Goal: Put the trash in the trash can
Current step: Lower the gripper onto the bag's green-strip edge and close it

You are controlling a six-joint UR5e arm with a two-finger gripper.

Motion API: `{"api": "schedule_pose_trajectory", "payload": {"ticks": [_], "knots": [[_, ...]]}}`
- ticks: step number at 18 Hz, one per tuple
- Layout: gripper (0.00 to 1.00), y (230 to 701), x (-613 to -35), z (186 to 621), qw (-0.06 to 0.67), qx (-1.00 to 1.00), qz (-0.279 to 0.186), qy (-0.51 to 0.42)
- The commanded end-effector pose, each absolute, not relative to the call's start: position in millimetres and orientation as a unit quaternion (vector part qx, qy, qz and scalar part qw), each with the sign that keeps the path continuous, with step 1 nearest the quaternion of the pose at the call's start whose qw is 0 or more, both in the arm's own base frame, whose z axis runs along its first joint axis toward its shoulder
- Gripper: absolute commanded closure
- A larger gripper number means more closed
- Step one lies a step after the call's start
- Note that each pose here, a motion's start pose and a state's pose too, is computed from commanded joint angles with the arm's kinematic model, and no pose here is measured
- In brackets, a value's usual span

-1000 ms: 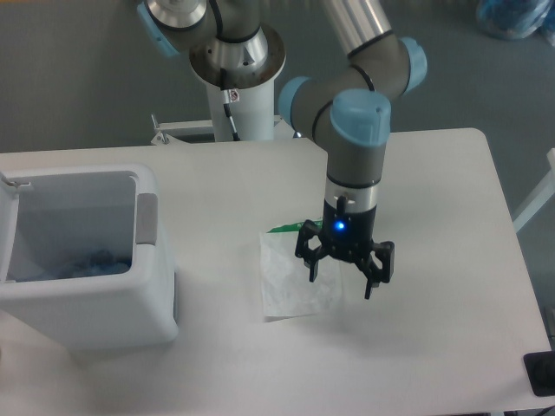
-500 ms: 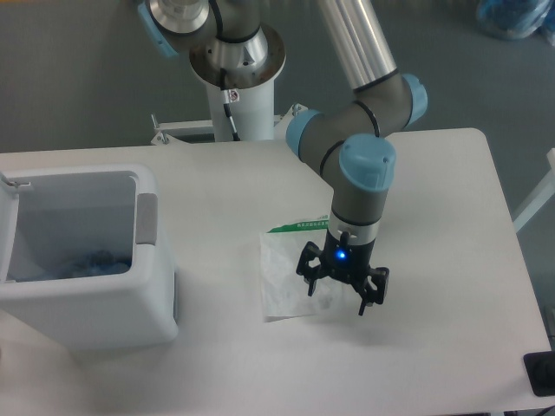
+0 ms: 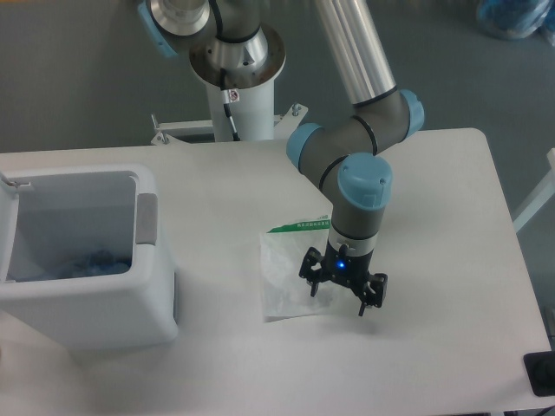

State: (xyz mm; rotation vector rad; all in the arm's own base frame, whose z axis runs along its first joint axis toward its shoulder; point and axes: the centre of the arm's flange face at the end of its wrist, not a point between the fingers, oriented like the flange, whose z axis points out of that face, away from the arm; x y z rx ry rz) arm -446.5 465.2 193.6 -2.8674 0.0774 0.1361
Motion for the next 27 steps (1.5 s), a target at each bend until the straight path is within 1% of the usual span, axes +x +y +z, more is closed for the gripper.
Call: {"api": "schedule_pose_trajectory", "payload": {"ticks": [2, 4, 6, 7, 8, 10, 11, 14, 15, 16, 27], "knots": [[0.01, 463, -445, 190, 0.131, -0.99, 0.045, 0.028], [0.04, 460, -438, 184, 0.126, -0.991, 0.039, 0.033], [0.11, 459, -436, 183, 0.124, -0.991, 0.038, 0.037], [0.2, 459, -435, 182, 0.123, -0.991, 0.038, 0.036], [0.25, 458, -434, 181, 0.122, -0.991, 0.037, 0.036], [0.4, 458, -433, 182, 0.123, -0.991, 0.036, 0.036], [0.52, 458, -433, 182, 0.123, -0.991, 0.036, 0.035], [0.95, 458, -432, 184, 0.123, -0.991, 0.036, 0.024], [0.96, 459, -432, 184, 0.124, -0.991, 0.036, 0.021], [1.0, 458, -432, 184, 0.123, -0.991, 0.036, 0.021], [1.0, 457, -428, 195, 0.129, -0.991, 0.04, 0.005]]}}
